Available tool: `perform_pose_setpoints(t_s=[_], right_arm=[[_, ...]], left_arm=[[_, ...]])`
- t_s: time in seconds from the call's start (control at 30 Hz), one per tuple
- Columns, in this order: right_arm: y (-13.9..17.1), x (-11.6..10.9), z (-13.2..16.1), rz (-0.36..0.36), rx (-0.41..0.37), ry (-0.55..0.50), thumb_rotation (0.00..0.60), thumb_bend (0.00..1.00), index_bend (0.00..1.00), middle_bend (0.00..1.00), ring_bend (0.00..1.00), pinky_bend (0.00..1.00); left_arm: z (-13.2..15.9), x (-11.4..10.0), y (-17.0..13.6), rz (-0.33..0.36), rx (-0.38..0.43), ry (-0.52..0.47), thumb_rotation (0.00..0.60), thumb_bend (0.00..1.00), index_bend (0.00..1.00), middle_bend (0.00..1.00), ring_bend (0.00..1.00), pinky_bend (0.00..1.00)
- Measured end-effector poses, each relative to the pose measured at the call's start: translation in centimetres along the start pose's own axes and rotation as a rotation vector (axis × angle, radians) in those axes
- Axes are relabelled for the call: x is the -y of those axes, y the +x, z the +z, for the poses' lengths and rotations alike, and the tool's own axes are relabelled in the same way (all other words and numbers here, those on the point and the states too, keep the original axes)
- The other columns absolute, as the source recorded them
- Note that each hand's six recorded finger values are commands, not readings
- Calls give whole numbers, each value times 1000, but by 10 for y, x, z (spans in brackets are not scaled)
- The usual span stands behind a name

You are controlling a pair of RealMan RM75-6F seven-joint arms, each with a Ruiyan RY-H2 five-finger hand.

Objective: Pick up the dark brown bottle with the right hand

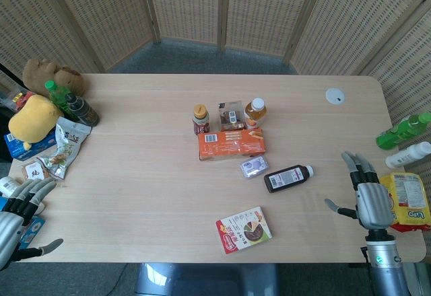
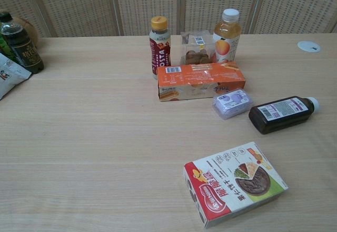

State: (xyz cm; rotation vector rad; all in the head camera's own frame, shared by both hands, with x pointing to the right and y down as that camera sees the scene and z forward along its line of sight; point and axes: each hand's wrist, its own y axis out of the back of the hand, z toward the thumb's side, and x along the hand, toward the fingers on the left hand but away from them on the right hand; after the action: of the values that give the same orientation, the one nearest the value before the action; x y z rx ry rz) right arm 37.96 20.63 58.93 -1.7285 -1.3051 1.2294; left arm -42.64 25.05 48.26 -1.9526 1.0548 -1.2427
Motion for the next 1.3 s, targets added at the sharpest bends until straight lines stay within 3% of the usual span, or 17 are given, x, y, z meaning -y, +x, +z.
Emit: perform_pose_setpoints(t_s=[0.5, 0.93, 1.3], right_arm=[[-1, 10, -5, 63, -1, 8, 600, 0, 0, 0, 0, 0], [-44, 61, -1, 324, -69, 68, 600, 0, 0, 0, 0, 0], [-80, 104, 5, 422, -124, 198, 600, 0, 0, 0, 0, 0]], left_arm=[[1, 2, 0, -3, -4, -2, 600, 0, 37, 0, 0, 0], [0, 3, 4, -7, -5, -4, 600, 0, 38, 0, 0, 0], [-4, 3, 6, -5, -21, -2, 600, 0, 38, 0, 0, 0]])
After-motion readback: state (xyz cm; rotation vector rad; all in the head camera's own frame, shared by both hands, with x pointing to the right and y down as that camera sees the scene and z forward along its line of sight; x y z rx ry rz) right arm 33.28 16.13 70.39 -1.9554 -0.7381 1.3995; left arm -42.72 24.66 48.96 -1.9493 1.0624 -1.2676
